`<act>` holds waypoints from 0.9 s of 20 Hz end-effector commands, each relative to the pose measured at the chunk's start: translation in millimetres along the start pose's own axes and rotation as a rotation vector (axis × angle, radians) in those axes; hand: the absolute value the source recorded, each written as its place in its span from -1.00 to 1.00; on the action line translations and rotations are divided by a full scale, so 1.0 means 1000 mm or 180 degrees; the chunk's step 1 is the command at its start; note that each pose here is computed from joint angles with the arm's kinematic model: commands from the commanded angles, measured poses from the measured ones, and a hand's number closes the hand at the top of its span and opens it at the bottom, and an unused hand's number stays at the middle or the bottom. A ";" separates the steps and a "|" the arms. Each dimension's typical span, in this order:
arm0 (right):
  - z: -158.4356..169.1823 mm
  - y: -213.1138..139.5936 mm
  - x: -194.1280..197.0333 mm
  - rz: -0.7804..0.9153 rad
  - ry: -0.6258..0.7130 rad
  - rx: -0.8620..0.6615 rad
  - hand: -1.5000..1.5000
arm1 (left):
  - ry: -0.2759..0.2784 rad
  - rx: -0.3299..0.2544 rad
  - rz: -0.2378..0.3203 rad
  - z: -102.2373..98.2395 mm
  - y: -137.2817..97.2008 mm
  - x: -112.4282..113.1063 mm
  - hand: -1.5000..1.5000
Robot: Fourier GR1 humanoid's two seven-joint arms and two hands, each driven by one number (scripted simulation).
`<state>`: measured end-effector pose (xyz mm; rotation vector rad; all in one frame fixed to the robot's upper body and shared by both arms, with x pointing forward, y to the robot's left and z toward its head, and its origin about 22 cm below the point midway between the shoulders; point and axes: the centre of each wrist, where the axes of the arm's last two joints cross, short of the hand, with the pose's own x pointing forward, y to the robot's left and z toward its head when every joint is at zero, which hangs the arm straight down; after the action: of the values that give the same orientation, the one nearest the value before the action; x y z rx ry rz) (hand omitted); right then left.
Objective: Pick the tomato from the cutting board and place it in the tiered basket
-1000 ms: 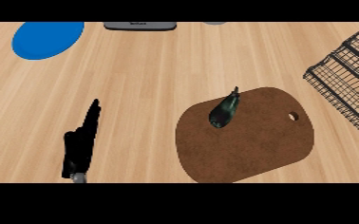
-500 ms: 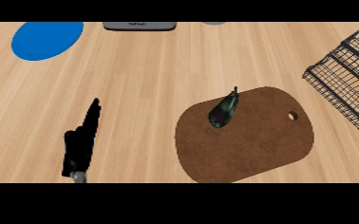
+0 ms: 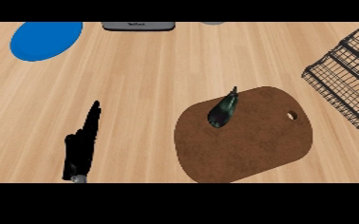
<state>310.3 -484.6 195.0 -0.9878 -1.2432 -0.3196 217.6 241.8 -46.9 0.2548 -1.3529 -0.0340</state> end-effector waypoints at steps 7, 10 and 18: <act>0.002 -0.080 0.000 -0.0600 -0.0217 -0.1283 -1.00 | 0.0165 0.0057 0.0038 -0.001 0.002 -0.002 0.00; 0.011 -0.134 -0.008 -0.0577 -0.0048 -0.1540 -1.00 | 0.0231 0.0070 0.0029 0.004 0.015 -0.008 0.00; 0.070 -0.243 -0.064 -0.0810 0.0144 -0.1703 -1.00 | 0.0222 0.0187 0.0068 0.013 0.013 -0.013 0.00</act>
<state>135.9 -576.0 249.1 -1.2682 -1.2757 -0.8646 203.5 255.6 -48.9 0.2941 -1.3290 0.0158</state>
